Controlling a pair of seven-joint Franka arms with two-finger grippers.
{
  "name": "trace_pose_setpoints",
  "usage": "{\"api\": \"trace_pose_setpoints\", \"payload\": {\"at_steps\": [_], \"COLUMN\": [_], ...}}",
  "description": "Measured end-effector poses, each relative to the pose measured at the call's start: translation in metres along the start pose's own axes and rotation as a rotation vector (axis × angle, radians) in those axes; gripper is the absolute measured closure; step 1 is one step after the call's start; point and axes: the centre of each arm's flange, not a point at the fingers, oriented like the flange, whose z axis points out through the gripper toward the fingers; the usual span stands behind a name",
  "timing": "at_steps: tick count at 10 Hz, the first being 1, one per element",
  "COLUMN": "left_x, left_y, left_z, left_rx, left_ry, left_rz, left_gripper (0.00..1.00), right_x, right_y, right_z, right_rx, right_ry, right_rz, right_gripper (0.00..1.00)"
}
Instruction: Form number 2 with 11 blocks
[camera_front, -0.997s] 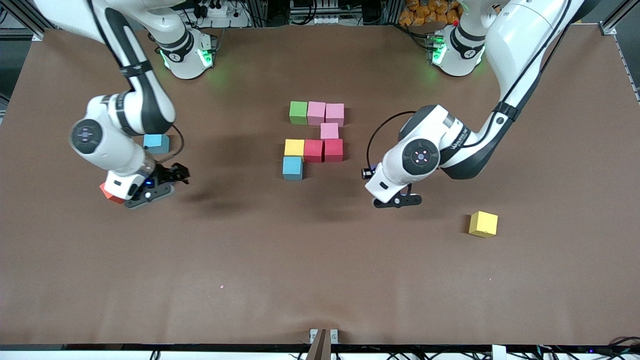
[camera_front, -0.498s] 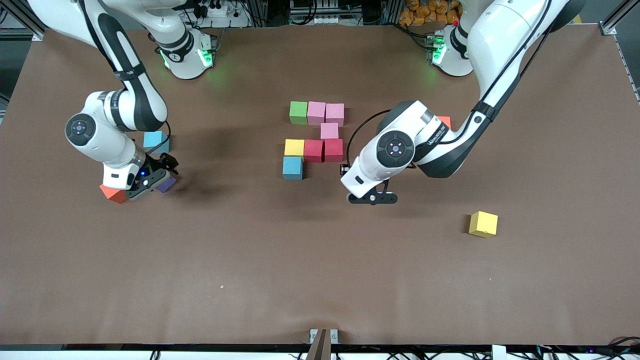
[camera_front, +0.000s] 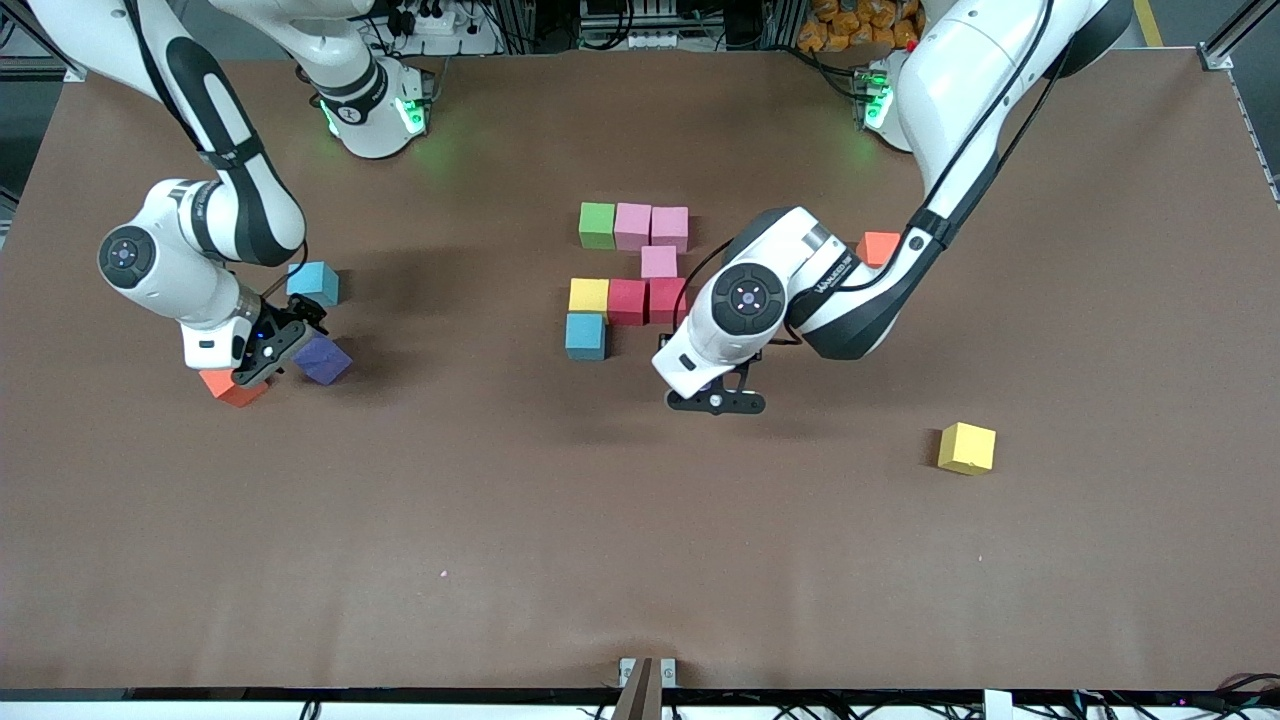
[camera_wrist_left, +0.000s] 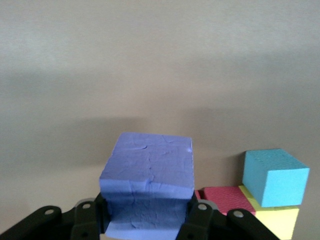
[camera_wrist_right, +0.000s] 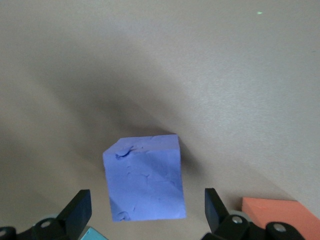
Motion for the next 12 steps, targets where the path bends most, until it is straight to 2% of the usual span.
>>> {"api": "trace_pose_setpoints", "payload": {"at_steps": [6, 10, 12], "left_x": [0.018, 0.024, 0.021], "left_y": [0.034, 0.050, 0.059], "left_z": [0.019, 0.037, 0.050], "left_rx": [-0.089, -0.120, -0.159], "left_ry": [0.091, 0.084, 0.042], "left_rz": [0.041, 0.045, 0.026], "left_gripper": [0.44, 0.44, 0.44], "right_x": [0.008, 0.003, 0.003], "right_y": [-0.006, -0.005, -0.004], "right_z": [0.021, 0.036, 0.036], "right_rx": [-0.011, -0.001, -0.001], "right_ry": [0.006, -0.007, -0.007], "right_rz": [-0.022, -0.014, -0.014], "right_gripper": [0.00, 0.00, 0.00]}}
